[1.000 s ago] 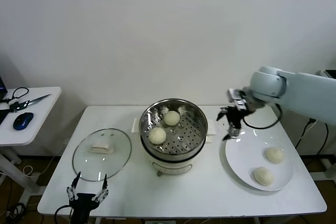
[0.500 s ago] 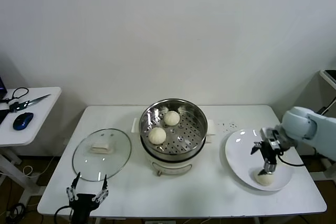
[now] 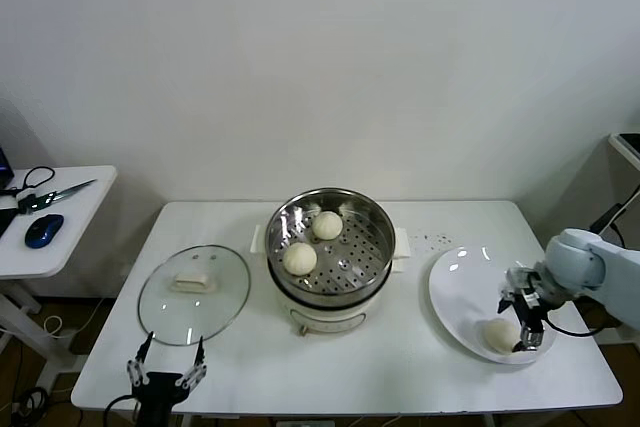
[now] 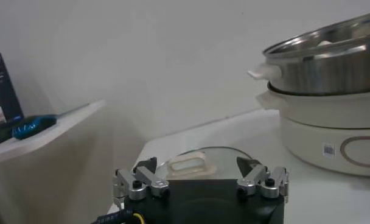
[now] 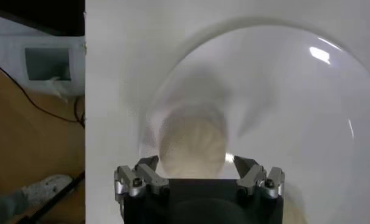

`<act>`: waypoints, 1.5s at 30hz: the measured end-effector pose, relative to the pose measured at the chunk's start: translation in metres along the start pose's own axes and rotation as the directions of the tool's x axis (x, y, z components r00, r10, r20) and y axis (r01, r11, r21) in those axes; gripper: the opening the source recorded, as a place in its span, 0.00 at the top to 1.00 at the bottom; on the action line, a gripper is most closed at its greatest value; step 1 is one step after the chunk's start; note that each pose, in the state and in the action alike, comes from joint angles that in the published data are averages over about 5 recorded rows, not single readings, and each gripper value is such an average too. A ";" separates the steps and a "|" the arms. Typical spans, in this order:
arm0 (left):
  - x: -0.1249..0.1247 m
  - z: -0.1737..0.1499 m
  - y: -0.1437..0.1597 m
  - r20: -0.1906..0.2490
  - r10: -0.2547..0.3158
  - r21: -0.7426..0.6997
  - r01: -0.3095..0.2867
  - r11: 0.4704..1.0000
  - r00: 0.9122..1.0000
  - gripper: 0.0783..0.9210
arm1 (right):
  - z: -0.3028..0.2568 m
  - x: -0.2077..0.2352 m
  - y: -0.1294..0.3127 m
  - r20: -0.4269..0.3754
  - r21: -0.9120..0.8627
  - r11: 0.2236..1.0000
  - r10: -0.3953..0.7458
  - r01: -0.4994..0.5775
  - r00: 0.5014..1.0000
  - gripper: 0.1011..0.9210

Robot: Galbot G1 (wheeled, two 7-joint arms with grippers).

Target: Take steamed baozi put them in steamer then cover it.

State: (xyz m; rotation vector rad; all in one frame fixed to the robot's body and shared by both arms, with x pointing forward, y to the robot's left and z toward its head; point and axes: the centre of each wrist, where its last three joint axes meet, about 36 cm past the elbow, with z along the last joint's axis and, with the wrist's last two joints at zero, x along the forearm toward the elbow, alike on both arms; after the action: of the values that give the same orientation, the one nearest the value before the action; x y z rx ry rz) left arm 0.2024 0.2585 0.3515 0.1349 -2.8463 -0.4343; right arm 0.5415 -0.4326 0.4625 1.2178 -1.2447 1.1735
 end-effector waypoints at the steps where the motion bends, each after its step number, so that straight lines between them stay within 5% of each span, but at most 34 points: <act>1: 0.000 0.000 0.000 -0.001 -0.001 0.000 0.001 1.000 1.000 0.12 | -0.001 -0.002 0.000 -0.001 0.001 1.000 -0.003 0.003 1.000 0.12; 19: 0.000 0.002 -0.002 -0.003 0.001 -0.006 -0.001 1.000 1.000 0.12 | -0.004 -0.005 -0.013 0.006 0.012 1.000 -0.010 0.010 1.000 0.31; 29: 0.000 0.001 -0.003 -0.003 0.004 -0.006 -0.004 1.000 1.000 0.12 | -0.031 0.058 -0.061 0.026 0.251 0.966 0.059 -0.063 0.998 0.32; 35: 0.002 0.000 -0.006 -0.004 0.008 -0.003 -0.008 1.000 1.000 0.12 | -0.083 0.137 -0.097 0.040 0.539 0.832 0.131 -0.131 0.991 0.31; 45: 0.004 0.002 -0.007 -0.014 0.009 0.004 -0.009 1.000 1.000 0.12 | -0.202 0.237 -0.110 0.051 0.891 0.432 0.216 -0.142 0.975 0.30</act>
State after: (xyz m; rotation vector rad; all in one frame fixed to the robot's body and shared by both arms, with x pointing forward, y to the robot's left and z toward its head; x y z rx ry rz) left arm 0.1981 0.2516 0.3487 0.1258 -2.8335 -0.4239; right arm 0.6565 -0.2421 0.7061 1.7885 -0.6329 2.1824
